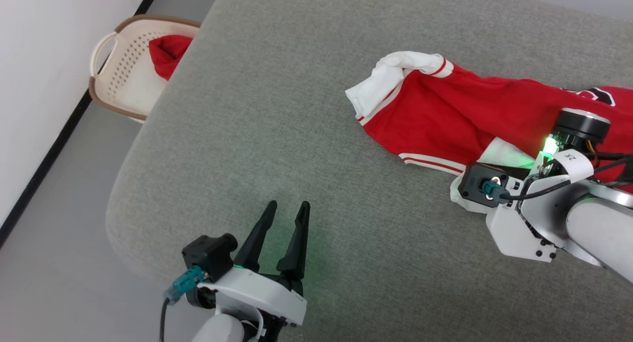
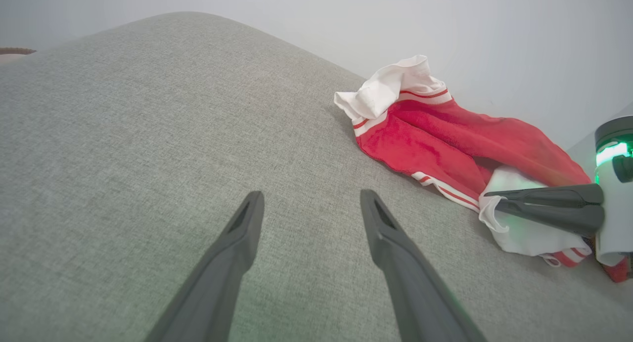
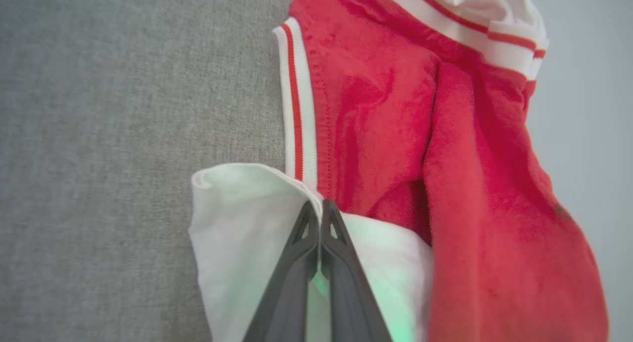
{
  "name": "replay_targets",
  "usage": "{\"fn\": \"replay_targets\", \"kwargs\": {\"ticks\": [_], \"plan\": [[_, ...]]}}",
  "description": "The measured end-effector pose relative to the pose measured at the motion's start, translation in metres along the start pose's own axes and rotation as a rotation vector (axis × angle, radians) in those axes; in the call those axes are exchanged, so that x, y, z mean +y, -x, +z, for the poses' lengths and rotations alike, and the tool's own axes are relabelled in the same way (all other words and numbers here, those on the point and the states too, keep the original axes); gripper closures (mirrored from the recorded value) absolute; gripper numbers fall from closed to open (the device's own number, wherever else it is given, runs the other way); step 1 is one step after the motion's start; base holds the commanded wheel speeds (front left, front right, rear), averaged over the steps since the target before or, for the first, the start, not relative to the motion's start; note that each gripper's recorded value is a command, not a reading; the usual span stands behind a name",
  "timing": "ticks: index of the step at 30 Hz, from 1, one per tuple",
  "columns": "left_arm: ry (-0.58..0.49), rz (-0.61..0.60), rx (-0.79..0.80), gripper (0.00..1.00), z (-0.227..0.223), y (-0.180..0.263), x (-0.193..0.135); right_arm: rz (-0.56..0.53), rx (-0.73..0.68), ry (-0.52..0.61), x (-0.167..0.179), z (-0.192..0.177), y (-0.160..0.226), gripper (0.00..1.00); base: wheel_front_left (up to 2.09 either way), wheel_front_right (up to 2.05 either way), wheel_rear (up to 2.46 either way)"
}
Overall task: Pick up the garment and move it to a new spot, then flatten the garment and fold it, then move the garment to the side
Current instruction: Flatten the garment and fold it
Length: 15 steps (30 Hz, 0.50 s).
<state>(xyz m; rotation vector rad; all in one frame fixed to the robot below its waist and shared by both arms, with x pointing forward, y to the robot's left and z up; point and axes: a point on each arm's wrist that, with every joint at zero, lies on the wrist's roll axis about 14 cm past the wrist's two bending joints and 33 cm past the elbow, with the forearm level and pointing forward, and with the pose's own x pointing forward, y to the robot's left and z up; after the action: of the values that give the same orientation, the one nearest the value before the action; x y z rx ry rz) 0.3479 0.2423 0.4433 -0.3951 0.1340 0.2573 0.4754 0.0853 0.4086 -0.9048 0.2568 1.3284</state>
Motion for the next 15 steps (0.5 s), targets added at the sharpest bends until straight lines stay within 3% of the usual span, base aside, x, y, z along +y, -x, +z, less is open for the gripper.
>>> {"fn": "replay_targets", "kwargs": {"ticks": [8,15], "plan": [[-0.003,-0.006,-0.008,0.00,0.001,-0.005,-0.001,-0.047,-0.075,-0.029,-0.018,0.011,0.011,1.00,0.00,0.00,0.00],[-0.025,-0.049,-0.010,0.00,0.002,-0.010,-0.009,-0.157,-0.113,-0.103,-0.056,-0.006,0.055,1.00,0.00,0.00,0.00]]}}
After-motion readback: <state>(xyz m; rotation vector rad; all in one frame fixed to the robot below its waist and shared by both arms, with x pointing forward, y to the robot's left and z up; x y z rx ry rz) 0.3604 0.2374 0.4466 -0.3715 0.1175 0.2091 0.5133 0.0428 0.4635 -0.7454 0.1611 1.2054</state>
